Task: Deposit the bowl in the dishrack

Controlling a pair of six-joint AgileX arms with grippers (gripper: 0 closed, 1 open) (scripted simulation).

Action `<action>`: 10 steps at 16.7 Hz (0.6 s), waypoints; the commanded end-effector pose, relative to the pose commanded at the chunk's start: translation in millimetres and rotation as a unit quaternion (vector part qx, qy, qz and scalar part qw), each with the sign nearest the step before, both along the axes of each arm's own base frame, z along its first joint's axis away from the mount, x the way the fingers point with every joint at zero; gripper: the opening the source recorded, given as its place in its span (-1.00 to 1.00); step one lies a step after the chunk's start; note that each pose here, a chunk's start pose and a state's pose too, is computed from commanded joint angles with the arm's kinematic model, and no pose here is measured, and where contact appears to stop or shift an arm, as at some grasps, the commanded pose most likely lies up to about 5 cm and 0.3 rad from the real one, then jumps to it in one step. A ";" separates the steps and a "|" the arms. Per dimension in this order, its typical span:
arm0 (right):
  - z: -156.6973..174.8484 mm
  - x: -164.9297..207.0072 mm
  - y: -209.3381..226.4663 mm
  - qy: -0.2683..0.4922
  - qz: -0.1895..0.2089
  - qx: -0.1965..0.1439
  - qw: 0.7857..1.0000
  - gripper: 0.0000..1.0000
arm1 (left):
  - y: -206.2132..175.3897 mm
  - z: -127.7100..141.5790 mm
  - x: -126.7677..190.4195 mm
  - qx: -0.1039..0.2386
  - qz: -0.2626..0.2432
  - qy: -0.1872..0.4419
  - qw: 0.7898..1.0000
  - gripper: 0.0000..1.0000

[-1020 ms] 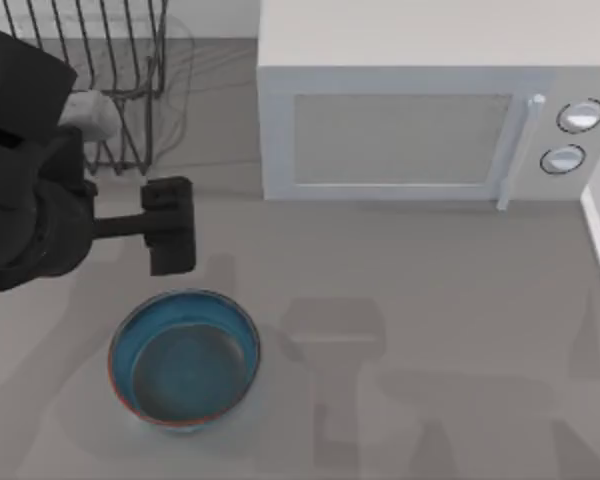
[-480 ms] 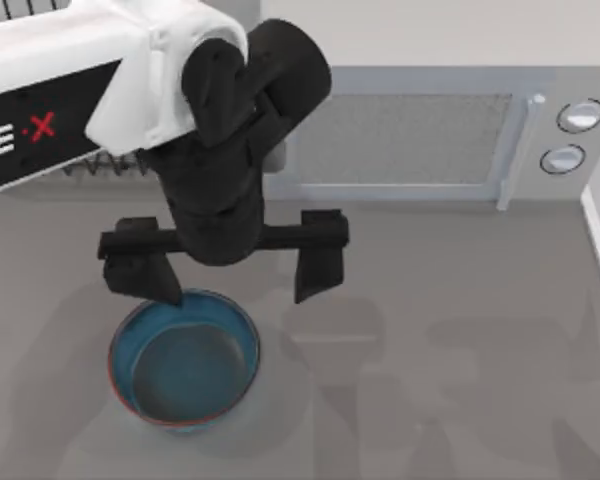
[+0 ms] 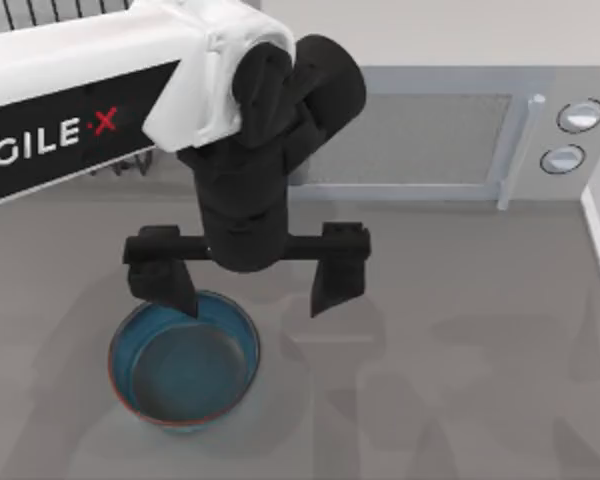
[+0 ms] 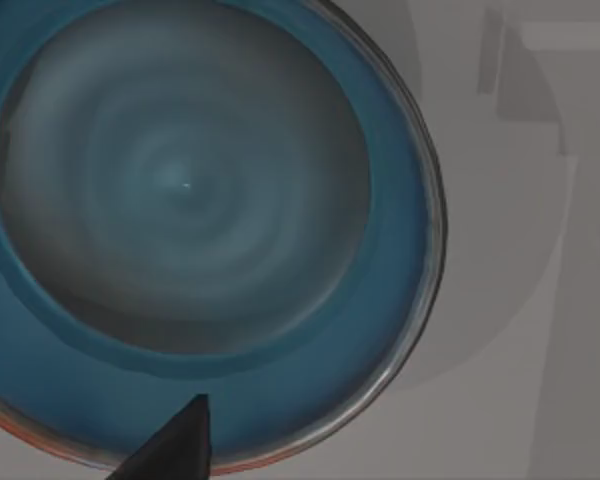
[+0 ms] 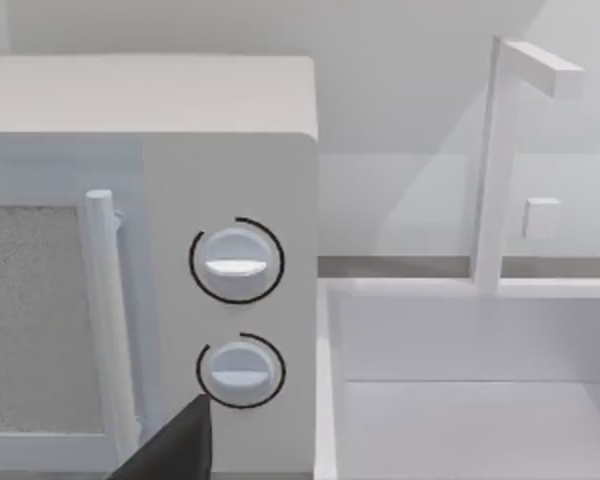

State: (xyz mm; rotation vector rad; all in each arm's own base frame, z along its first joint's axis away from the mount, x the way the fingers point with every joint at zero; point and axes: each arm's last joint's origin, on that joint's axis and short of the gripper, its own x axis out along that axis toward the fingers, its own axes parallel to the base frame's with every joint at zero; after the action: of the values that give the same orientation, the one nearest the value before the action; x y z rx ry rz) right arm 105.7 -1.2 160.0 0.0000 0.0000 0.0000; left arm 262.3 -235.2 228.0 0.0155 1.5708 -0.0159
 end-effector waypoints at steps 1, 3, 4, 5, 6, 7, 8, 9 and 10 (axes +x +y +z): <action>0.0 0.0 0.0 0.000 0.000 0.000 1.000 1.00 | 1.6 0.3 0.8 -0.001 0.002 -0.001 1.000 1.00; 0.0 0.0 0.0 0.000 0.000 0.000 1.000 1.00 | 0.9 -5.3 0.8 0.001 0.001 0.001 1.000 1.00; 0.0 0.0 0.0 0.000 0.000 0.000 1.000 1.00 | 0.5 -12.0 1.3 0.001 0.000 0.001 1.000 1.00; 0.0 0.0 0.0 0.000 0.000 0.000 1.000 1.00 | -0.3 -21.1 1.9 0.001 0.000 0.001 1.000 1.00; 0.0 0.0 0.0 0.000 0.000 0.000 1.000 1.00 | -1.3 -32.4 2.7 0.000 0.000 0.000 1.000 1.00; 0.0 0.0 0.0 0.000 0.000 0.000 1.000 1.00 | -2.1 -45.5 3.4 -0.001 0.000 -0.001 1.000 1.00; 0.0 0.0 0.0 0.000 0.000 0.000 1.000 1.00 | -2.5 -58.9 3.8 -0.002 0.000 -0.002 1.000 1.00; 0.0 0.0 0.0 0.000 0.000 0.000 1.000 1.00 | -2.4 -71.2 3.6 -0.003 0.000 -0.004 1.000 1.00; 0.0 0.0 0.0 0.000 0.000 0.000 1.000 1.00 | -2.0 -82.0 2.8 -0.003 0.000 -0.004 1.000 1.00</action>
State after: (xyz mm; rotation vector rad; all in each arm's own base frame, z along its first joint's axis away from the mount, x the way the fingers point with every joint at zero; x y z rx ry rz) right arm 105.7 -1.2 160.0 0.0000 0.0000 0.0000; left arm 265.0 -237.2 146.0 0.0105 1.5634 -0.0210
